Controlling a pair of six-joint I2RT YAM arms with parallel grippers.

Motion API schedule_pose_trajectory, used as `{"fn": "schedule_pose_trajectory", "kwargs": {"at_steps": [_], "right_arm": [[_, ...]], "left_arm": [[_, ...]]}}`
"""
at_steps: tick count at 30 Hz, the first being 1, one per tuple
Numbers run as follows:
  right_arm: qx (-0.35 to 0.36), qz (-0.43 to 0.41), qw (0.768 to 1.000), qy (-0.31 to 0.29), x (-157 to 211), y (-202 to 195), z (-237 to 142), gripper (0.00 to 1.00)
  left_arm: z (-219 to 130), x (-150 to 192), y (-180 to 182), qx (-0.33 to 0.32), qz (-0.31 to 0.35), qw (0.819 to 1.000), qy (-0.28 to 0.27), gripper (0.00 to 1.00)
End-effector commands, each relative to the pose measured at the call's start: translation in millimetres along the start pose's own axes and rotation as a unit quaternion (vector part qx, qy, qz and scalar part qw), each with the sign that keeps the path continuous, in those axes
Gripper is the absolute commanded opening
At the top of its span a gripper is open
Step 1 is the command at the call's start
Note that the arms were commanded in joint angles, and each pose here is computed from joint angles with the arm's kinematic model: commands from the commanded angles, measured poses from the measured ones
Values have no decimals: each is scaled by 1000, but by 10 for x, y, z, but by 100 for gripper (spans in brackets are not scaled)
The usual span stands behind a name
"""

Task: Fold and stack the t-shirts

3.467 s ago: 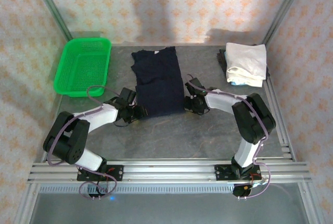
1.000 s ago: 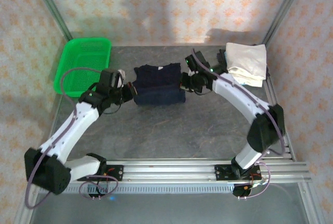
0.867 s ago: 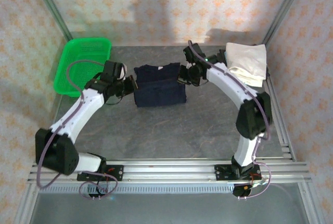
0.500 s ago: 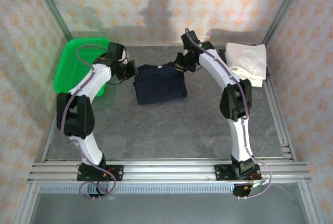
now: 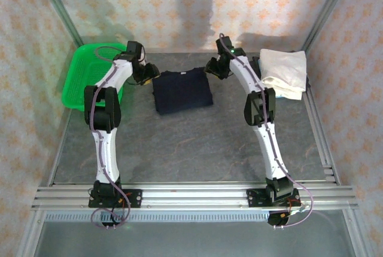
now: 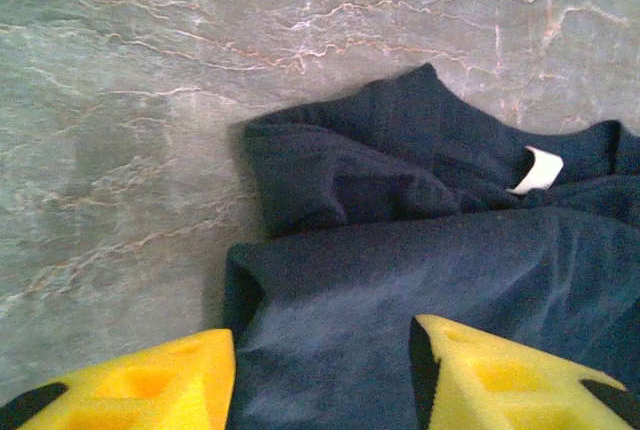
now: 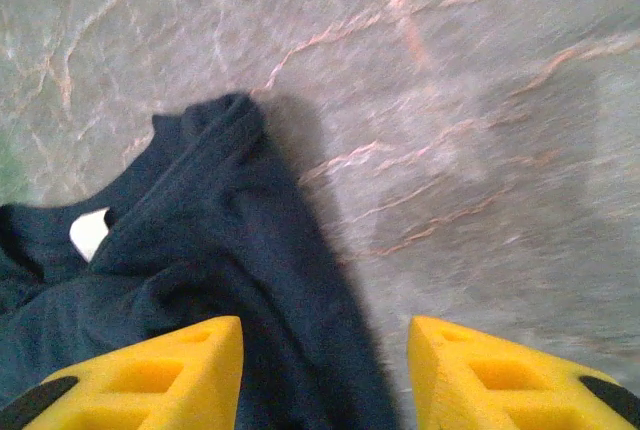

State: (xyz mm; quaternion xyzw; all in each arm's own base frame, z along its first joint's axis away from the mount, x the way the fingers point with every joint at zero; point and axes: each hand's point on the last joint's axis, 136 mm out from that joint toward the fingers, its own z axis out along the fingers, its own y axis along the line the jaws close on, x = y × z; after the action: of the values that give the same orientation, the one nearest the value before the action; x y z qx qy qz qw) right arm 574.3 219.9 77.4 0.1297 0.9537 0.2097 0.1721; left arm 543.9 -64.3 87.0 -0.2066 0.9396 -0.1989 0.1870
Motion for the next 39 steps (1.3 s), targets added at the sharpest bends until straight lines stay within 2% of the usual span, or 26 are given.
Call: {"fn": "schedule_pose_trajectory", "kwargs": {"at_steps": [1,4,6,10,13,17,21,26,28,30,32,35,37,39], "right_arm": [[-4,-65,995,-77,-72,401,-625,46],[-29,-115,989,-92,133,663,-583,47],[-22,-123,989,-85,216,678,-397,46],[-7,-113,993,-14,418,581,73,33],[29,-121,992,11,625,459,227,25],[69,-134,988,22,979,276,183,19],[88,-129,987,30,1411,40,36,17],[157,-115,979,57,2141,-349,-189,13],[138,-110,980,86,2518,-287,-296,13],[109,-104,983,107,2745,-162,-440,14],[116,-109,984,80,2670,-114,-705,20],[124,-136,983,6,2300,-41,-994,36],[133,-150,980,-20,2068,-40,-994,41],[140,-158,977,-18,1900,-66,-862,43]], "left_arm": [[-375,-52,-166,-15,36,999,-32,52],[-320,99,-306,-19,72,997,-36,52],[-144,193,-397,-11,85,996,-18,51],[309,348,-568,3,98,995,33,48],[571,415,-596,1,101,993,61,45],[787,432,-609,3,102,992,77,43],[835,450,-693,13,107,991,84,43],[511,352,-961,47,125,989,60,43],[276,305,-1151,70,142,987,41,46],[58,269,-1291,87,153,984,28,47],[-170,259,-1395,100,161,982,18,48],[-503,311,-1432,107,172,979,3,50],[-705,390,-1374,104,172,979,-14,52],[-845,541,-1246,98,170,980,-20,52]]}}
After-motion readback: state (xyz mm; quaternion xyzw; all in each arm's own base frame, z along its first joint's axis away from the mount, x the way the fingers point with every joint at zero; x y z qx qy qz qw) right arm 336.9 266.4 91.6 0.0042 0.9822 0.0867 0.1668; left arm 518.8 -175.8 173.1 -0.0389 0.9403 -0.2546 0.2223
